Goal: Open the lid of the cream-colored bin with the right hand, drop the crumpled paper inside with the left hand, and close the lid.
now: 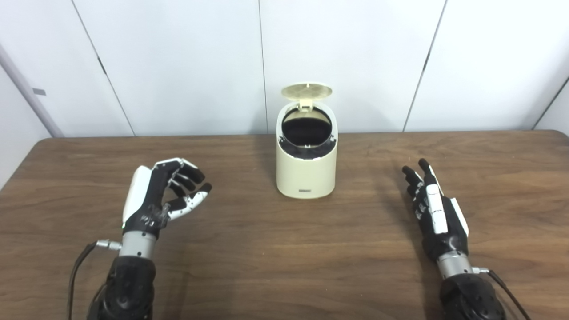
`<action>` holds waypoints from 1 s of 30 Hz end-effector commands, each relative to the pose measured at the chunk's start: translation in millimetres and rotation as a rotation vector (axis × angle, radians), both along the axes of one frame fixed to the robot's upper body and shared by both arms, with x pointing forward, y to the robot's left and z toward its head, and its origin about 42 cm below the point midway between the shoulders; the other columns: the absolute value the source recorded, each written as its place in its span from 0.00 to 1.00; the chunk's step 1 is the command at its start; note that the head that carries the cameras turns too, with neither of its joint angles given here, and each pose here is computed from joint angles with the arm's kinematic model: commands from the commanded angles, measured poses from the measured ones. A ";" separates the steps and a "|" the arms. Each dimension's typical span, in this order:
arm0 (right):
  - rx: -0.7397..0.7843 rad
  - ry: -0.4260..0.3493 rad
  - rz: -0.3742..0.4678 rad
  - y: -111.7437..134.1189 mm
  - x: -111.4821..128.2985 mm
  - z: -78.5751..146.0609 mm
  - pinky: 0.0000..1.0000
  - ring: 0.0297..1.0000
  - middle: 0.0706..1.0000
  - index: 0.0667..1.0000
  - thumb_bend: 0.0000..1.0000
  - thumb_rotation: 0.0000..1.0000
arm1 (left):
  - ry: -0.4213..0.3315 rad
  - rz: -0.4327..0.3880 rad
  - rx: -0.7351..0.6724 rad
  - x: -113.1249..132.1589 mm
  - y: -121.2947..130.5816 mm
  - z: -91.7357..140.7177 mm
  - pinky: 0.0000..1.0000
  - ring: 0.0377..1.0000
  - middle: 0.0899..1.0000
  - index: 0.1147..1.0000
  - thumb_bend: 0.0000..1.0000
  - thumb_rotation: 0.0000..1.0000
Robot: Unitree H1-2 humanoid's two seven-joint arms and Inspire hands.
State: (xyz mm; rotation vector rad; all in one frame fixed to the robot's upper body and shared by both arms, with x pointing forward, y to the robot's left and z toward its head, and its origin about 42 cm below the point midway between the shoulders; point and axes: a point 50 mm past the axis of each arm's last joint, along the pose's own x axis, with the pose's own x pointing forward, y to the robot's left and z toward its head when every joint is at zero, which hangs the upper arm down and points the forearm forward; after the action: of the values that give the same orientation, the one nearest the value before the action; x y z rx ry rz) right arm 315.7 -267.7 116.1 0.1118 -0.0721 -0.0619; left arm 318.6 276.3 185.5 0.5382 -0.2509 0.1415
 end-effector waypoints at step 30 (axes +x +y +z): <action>-0.029 0.105 -0.011 -26.1 -20.9 -25.5 1.00 0.97 0.90 0.98 0.46 0.87 | 0.102 -0.114 -0.559 -24.5 24.9 -31.9 1.00 1.00 1.00 1.00 0.42 0.52</action>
State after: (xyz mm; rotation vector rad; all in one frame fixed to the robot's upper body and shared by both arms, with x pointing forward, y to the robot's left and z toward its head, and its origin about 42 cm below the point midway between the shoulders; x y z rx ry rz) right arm 315.1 -281.9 116.0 0.0917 -0.0632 -0.0540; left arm 289.9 298.6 143.0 -0.0060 -0.0614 0.0732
